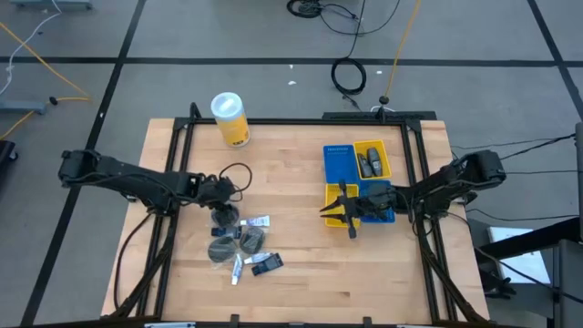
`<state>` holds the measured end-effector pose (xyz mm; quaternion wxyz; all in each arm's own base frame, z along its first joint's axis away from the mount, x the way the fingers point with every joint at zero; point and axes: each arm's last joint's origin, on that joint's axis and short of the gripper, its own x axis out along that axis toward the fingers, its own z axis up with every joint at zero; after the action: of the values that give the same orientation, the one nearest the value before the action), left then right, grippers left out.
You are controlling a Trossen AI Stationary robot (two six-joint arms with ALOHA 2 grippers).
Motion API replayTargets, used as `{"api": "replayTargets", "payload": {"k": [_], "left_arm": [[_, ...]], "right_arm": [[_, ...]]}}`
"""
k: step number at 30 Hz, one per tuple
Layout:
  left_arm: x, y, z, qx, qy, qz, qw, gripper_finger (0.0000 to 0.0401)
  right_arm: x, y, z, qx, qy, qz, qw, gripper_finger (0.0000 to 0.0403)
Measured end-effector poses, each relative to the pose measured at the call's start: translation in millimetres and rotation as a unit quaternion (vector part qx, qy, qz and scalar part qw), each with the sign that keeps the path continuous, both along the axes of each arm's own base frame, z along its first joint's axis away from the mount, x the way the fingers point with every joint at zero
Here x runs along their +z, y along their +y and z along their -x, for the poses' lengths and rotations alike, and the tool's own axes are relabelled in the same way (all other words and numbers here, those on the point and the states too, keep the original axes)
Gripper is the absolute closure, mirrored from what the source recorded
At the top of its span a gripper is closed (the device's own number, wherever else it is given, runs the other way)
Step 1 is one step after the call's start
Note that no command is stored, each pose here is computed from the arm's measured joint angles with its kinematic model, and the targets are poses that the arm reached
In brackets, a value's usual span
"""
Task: Pick & Place Travel size toiletries
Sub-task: Put the black hairbrush into the bottom blue bin
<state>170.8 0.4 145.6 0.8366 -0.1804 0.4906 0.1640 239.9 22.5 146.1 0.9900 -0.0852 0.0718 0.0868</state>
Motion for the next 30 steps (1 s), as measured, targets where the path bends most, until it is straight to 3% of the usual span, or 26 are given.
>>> {"api": "replayTargets", "payload": {"k": [4,7,12,17,20,23,30], "left_arm": [[-13,3,6,-0.015,0.003,0.001,1.0,0.0133],[-19,3,8,-0.046,-0.016,0.02,0.999,0.015],[-26,3,11,-0.07,-0.029,0.045,0.996,0.0225],[-26,3,10,-0.105,-0.039,0.033,0.993,0.0328],[-24,3,6,-0.121,-0.061,0.015,0.991,0.0386],[-19,6,0,-0.121,-0.095,-0.007,0.988,0.0388],[12,15,-23,-0.082,-0.185,-0.172,0.964,0.0398]], "right_arm": [[0,0,0,0.0,-0.001,-0.001,1.0,0.034],[0,0,0,0.001,-0.001,-0.001,1.0,0.0339],[0,0,0,0.001,-0.001,-0.001,1.0,0.0339],[0,0,0,0.001,-0.001,0.0,1.0,0.0341],[0,0,0,0.001,-0.001,0.0,1.0,0.034],[0,0,0,0.001,-0.002,0.0,1.0,0.0339],[4,-1,-1,-0.025,-0.02,0.0,1.0,0.0336]]}}
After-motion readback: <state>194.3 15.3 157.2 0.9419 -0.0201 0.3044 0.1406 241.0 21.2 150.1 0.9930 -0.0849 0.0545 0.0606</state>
